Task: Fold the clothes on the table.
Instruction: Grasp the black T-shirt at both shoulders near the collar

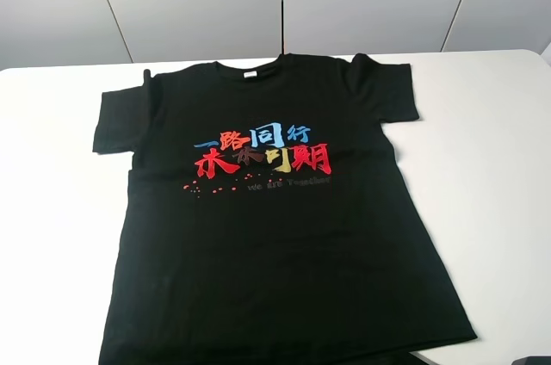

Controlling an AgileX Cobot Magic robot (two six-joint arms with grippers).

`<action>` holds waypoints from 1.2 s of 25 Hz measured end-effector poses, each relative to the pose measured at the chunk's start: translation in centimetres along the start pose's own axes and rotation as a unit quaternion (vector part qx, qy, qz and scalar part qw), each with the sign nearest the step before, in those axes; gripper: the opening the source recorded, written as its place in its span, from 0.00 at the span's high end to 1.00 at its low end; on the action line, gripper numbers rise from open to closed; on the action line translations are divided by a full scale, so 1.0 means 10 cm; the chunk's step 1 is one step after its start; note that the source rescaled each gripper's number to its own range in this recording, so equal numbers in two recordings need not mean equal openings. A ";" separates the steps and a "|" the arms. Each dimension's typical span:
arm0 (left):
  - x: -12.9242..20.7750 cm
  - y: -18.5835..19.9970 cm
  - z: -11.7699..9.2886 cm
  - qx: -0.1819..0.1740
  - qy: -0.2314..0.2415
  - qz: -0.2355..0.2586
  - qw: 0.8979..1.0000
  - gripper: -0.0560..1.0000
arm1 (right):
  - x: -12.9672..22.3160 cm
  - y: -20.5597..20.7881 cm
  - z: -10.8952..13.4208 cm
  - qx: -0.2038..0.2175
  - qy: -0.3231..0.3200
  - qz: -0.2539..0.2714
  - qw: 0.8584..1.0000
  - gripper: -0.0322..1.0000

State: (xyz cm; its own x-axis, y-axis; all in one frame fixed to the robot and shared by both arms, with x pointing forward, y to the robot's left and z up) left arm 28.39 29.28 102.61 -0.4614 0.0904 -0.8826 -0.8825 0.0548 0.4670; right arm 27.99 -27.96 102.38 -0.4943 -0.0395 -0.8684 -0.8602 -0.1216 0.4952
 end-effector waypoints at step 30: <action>0.00 0.00 0.00 0.000 0.000 0.000 1.000 0.17 | 0.00 0.00 0.00 0.000 0.000 0.000 1.000 0.25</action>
State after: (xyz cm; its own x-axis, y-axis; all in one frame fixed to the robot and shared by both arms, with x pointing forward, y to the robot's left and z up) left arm 28.39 29.28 102.61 -0.4614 0.0904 -0.8826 -0.8825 0.0548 0.4670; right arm 27.99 -27.96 102.38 -0.4943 -0.0395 -0.8684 -0.8602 -0.1216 0.4952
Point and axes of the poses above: a point on each arm's last joint axis where the gripper is mounted, y pointing back along that axis away from the gripper, z along the wrist's bending axis when the last joint is at zero, x = y × z, the point moved 6 cm from there along -y, pointing out along that axis toward the gripper, and after that the axes turned 5 degrees about -y, right-handed, at the moved point
